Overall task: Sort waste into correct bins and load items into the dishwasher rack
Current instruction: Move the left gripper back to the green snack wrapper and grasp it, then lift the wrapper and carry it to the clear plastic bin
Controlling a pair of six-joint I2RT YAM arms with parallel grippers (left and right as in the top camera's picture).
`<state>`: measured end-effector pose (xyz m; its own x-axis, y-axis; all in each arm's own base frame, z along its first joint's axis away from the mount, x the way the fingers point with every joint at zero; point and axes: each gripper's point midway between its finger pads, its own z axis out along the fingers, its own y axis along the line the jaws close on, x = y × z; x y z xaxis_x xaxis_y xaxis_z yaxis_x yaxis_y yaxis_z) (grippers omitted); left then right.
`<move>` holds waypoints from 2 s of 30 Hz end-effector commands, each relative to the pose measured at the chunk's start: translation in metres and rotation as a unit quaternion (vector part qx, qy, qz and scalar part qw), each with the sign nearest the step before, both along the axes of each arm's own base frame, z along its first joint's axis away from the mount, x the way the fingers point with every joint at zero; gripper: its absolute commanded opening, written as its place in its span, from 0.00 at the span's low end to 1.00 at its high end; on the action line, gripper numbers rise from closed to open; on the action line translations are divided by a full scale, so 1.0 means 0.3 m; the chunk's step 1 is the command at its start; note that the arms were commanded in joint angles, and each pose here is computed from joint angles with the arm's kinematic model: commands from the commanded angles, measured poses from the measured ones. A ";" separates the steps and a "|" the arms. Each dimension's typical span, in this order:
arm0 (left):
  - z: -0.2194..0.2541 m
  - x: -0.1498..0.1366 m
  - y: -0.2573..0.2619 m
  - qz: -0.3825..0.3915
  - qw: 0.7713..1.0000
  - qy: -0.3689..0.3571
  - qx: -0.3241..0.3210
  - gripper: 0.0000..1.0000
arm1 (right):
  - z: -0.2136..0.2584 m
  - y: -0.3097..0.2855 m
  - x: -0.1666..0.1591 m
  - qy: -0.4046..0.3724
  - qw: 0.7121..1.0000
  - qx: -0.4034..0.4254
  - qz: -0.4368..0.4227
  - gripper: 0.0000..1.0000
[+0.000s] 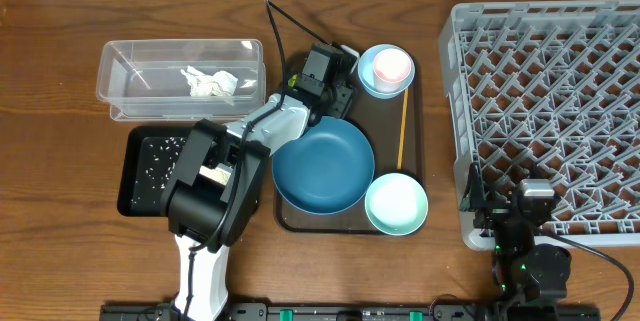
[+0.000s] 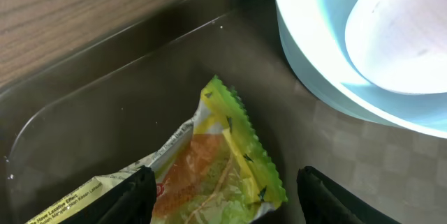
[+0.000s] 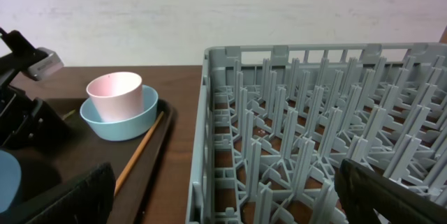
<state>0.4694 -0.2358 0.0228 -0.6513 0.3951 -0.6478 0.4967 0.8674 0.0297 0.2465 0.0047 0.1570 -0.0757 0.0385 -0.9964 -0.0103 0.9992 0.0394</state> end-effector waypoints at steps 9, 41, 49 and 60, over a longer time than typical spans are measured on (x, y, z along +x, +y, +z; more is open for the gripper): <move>-0.026 0.004 0.010 0.000 1.000 -0.001 0.012 0.64 | -0.004 0.004 0.000 0.002 1.000 0.003 0.001 0.99; 0.391 0.078 0.065 0.080 0.988 -0.126 -0.032 0.06 | -0.004 0.004 0.000 0.002 1.000 0.003 0.001 0.99; 0.693 0.043 0.203 0.126 0.973 -0.180 -0.072 0.06 | -0.004 0.004 0.000 0.002 1.000 0.003 0.001 0.99; 0.630 0.041 0.531 0.162 0.979 -0.117 -0.047 0.06 | -0.004 0.004 0.000 0.002 1.000 0.003 0.001 0.99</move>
